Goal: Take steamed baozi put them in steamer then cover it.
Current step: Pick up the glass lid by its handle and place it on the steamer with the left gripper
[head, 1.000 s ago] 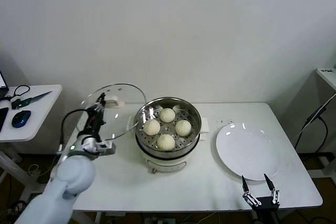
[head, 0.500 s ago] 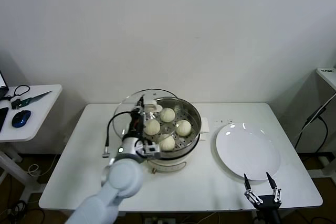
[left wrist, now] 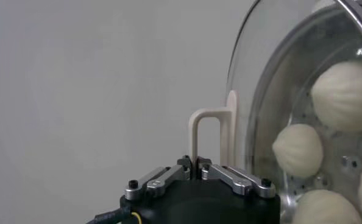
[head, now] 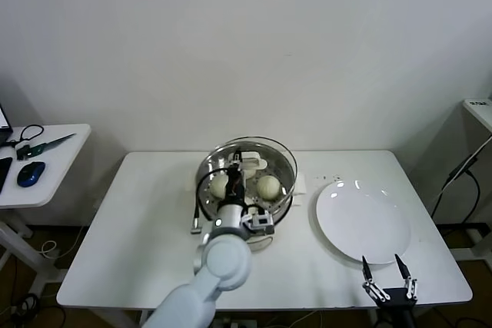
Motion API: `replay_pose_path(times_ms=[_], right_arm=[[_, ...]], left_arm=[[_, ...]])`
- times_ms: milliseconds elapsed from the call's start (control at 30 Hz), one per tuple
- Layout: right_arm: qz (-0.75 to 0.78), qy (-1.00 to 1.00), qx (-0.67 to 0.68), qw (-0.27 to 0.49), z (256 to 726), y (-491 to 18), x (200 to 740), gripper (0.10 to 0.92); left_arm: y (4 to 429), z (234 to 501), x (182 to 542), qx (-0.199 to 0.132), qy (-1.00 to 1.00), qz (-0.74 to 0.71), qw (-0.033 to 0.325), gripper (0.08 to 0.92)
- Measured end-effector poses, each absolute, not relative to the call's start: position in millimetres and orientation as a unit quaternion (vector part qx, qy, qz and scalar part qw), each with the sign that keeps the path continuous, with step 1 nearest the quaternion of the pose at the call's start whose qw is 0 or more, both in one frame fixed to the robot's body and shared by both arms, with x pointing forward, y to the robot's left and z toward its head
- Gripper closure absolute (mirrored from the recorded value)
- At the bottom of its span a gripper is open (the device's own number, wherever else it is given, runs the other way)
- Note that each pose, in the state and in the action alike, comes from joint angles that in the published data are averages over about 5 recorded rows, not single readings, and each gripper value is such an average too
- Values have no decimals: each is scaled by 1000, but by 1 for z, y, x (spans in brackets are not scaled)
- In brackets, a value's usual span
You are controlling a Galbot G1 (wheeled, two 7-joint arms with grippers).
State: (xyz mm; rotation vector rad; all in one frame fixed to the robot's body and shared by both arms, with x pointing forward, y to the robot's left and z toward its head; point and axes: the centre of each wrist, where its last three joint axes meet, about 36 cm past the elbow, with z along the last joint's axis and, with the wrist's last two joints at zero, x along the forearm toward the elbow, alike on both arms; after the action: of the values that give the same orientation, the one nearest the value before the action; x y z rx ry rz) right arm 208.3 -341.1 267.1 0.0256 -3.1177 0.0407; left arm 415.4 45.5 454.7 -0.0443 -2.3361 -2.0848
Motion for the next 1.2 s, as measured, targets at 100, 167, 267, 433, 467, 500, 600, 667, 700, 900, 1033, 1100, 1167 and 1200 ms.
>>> replay_pose_path(times_ms=[100, 167, 267, 433, 467, 500, 600, 667, 700, 900, 1033, 1100, 1167, 1200], right_arm=[[12, -1000, 5, 10, 267, -342, 208, 200], [11, -1000, 4, 9, 267, -342, 209, 200], [10, -1000, 2, 9, 267, -341, 209, 200], [9, -1000, -1, 8, 267, -341, 208, 200], [8, -1000, -2, 7, 268, -341, 208, 200], [8, -1000, -2, 7, 268, -341, 207, 200], [8, -1000, -3, 5, 269, -340, 207, 200], [7, -1000, -3, 4, 269, -340, 207, 200], [7, -1000, -3, 3, 269, -339, 207, 200], [5, -1000, -4, 3, 269, -338, 205, 200], [5, -1000, -3, 3, 269, -337, 204, 200], [5, -1000, -3, 2, 269, -337, 204, 200], [5, -1000, -3, 2, 269, -336, 205, 200], [5, -1000, -3, 2, 269, -336, 205, 200]], left_arm=[[44, 446, 419, -15, -742, -671, 12, 857], [43, 441, 421, -14, -739, -673, 15, 857], [42, 437, 424, -13, -737, -676, 17, 857], [38, 431, 427, -12, -734, -679, 18, 857], [38, 430, 428, -12, -733, -680, 18, 857], [38, 428, 428, -12, -732, -681, 18, 857], [39, 424, 430, -10, -727, -686, 19, 857], [41, 422, 431, -8, -724, -690, 20, 857], [42, 422, 431, -7, -722, -692, 20, 857], [46, 416, 433, -2, -713, -701, 20, 857], [46, 414, 432, -1, -710, -704, 20, 857], [46, 413, 430, -2, -709, -705, 20, 846], [46, 413, 428, -3, -710, -704, 21, 818], [46, 413, 428, -4, -710, -704, 22, 791]])
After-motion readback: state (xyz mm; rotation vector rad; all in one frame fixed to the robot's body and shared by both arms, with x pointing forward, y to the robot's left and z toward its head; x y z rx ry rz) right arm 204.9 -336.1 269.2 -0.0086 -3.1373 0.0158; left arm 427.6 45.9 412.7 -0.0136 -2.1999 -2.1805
